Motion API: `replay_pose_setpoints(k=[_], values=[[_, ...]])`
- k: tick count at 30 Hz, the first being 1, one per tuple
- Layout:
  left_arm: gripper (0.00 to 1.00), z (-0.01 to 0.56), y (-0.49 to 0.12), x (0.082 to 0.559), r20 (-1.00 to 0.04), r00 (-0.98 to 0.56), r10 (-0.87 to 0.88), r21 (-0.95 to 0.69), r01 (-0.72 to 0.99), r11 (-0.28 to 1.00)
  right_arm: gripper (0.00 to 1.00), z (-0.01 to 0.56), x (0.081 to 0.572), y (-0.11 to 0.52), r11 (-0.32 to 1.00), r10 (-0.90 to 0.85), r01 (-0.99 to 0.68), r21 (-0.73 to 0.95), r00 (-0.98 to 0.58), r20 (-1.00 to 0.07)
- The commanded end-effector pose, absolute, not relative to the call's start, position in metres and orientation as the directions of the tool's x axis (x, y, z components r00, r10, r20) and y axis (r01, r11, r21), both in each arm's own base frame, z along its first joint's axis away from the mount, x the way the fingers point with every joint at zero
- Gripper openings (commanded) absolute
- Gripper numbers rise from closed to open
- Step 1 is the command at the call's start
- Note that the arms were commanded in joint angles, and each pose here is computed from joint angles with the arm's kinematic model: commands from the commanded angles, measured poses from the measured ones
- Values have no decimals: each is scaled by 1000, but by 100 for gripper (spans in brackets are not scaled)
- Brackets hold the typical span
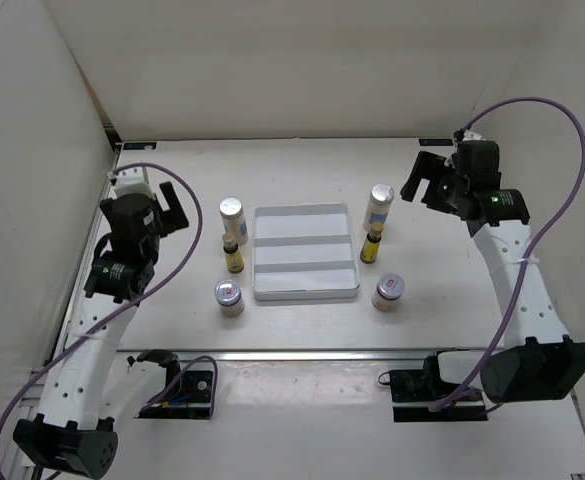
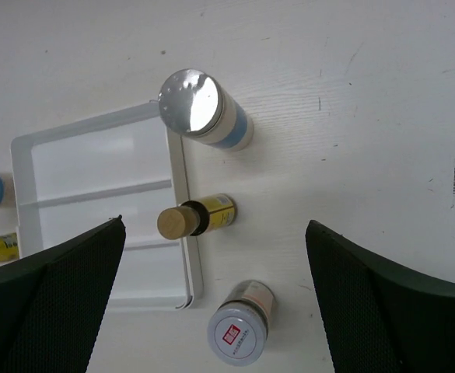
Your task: Organize the condiment bottles
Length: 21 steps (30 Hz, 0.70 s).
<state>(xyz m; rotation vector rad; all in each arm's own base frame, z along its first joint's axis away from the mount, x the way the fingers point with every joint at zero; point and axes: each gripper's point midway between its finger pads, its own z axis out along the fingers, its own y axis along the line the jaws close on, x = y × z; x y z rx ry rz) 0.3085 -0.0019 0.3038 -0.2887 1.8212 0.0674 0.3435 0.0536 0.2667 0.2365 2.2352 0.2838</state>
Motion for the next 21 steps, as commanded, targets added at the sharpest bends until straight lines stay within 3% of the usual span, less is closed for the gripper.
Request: replay_pose_setpoints(k=[1, 3, 9, 21], values=[[100, 269, 3, 285, -932, -322, -168, -73, -288, 955, 100, 281, 327, 53, 978, 189, 44, 203, -597, -780], [100, 271, -12, 286, -951, -282, -128, -81, -171, 982, 100, 278, 321, 57, 979, 181, 30, 204, -596, -783], [100, 258, -7, 292, -942, -275, -194, -119, -265, 957, 100, 242, 306, 103, 978, -2, -155, 142, -683, -730], [100, 253, 8, 285, -943, -271, -191, -81, -372, 925, 100, 142, 256, 95, 994, 106, 89, 58, -863, -494]])
